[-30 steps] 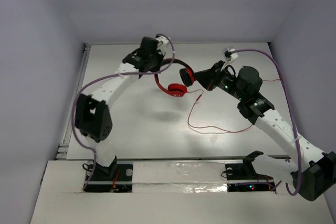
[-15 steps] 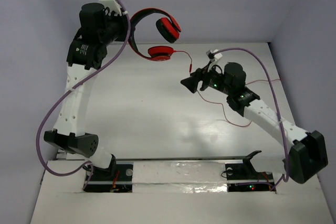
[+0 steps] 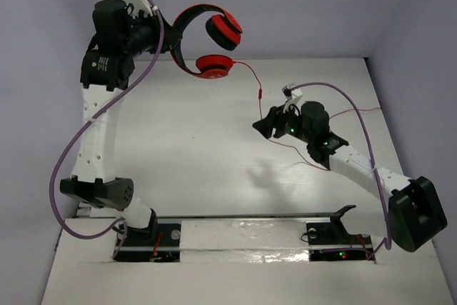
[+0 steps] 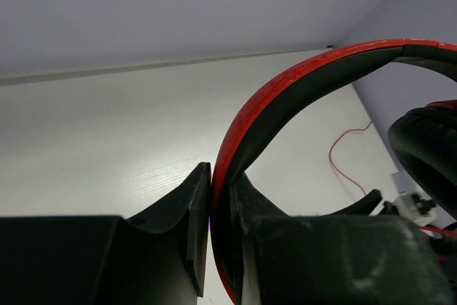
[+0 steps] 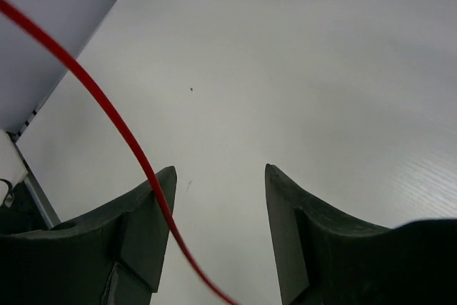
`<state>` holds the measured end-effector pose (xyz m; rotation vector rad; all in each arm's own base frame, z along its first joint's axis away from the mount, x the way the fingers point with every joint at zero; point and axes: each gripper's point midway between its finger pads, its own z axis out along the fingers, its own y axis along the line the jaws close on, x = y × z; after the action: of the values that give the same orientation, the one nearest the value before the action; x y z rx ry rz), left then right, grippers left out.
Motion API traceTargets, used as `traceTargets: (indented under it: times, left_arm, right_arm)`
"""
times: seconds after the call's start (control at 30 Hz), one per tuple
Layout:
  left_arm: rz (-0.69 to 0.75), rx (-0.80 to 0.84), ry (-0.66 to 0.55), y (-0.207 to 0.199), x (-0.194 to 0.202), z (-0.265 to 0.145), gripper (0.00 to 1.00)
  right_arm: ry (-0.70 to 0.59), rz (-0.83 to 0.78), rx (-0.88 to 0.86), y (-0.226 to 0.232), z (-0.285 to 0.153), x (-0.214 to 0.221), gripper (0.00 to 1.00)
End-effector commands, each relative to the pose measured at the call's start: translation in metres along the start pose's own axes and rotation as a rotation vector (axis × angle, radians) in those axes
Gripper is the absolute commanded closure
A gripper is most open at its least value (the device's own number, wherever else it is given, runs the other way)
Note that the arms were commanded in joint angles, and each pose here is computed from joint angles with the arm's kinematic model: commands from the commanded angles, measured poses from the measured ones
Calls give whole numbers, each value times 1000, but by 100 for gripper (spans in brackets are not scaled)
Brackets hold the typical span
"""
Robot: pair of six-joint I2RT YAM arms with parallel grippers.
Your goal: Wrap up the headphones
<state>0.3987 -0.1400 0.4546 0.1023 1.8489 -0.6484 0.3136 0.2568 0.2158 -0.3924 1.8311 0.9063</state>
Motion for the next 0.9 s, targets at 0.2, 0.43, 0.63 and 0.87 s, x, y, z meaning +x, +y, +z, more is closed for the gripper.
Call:
traceTargets:
  times: [0.2, 0.43, 0.63, 0.87]
  left_arm:
    - [-77, 219, -163, -24, -63, -23, 100]
    - [-106, 198, -277, -3, -107, -51, 100]
    - [-133, 196, -320, 9, -122, -60, 100]
    - [-161, 215, -320, 12, -119, -62, 100]
  right_arm:
    - [-44, 52, 39, -11, -2, 11, 41]
    - [-8, 65, 12, -13, 9, 25, 36]
    - [-4, 56, -31, -7, 12, 26, 29]
    - [69, 106, -142, -1, 30, 55, 60]
